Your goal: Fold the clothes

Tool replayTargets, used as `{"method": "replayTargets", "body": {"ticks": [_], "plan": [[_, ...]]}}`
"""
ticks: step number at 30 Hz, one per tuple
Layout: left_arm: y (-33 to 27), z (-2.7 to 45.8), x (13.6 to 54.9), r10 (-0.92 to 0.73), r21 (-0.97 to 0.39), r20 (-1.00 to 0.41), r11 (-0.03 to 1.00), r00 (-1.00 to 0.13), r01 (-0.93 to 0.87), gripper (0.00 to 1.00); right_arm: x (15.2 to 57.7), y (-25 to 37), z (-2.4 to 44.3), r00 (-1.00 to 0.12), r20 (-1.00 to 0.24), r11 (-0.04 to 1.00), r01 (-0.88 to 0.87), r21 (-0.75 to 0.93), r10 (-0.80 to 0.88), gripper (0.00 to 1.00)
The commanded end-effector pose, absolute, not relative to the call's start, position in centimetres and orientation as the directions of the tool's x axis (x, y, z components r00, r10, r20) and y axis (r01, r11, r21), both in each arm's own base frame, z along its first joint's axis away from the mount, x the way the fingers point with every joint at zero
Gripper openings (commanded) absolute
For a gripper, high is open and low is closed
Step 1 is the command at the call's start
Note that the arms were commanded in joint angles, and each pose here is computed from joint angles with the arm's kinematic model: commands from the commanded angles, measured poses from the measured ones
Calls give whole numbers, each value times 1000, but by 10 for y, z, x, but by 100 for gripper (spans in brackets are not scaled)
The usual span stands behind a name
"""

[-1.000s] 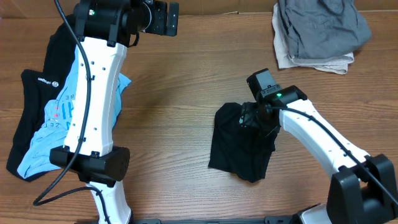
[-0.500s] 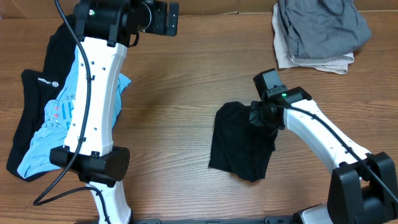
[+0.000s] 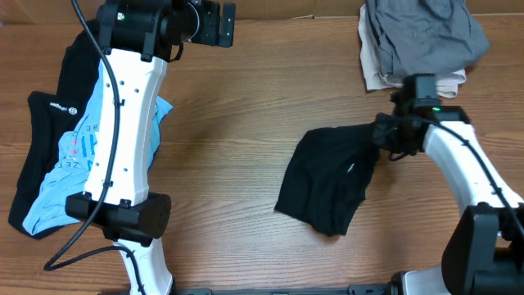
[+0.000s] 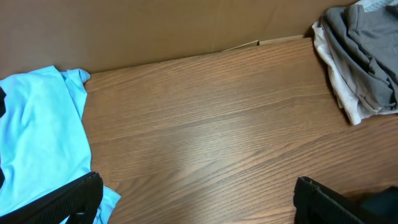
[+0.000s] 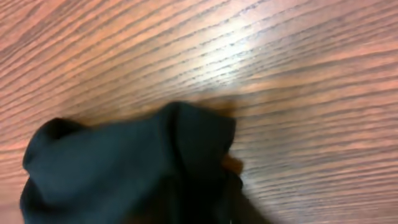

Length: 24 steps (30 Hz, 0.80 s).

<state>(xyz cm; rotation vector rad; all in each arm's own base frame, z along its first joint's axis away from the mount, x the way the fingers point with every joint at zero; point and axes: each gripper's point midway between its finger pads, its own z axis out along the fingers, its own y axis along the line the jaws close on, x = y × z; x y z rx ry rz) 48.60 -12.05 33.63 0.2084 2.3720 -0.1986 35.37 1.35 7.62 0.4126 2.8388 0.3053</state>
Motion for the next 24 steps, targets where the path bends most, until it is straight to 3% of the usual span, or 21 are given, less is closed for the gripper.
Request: {"method": "replayTargets", "body": {"ticks": [1, 5, 10, 14, 21, 24], "plan": [[-118, 330, 490, 114, -63, -684, 975, -720, 214, 100, 358, 31, 88, -944, -207, 912, 168, 375, 259, 83], [-118, 330, 490, 114, -63, -685, 975, -720, 214, 100, 350, 44, 115, -948, -170, 864, 160, 477, 269, 88], [-118, 330, 490, 114, -63, -685, 975, -720, 214, 100, 319, 62, 136, -963, -111, 868, 169, 467, 247, 82], [-119, 330, 490, 114, -65, -684, 974, -720, 216, 100, 290, 78, 121, -972, -7, 904, 215, 369, 234, 71], [-119, 330, 490, 114, -65, -684, 974, -720, 216, 100, 258, 98, 80, -959, 54, 937, 282, 207, 277, 68], [-119, 330, 490, 114, -65, -684, 974, -720, 216, 100, 248, 93, 67, -942, 58, 933, 336, 131, 331, 60]]}}
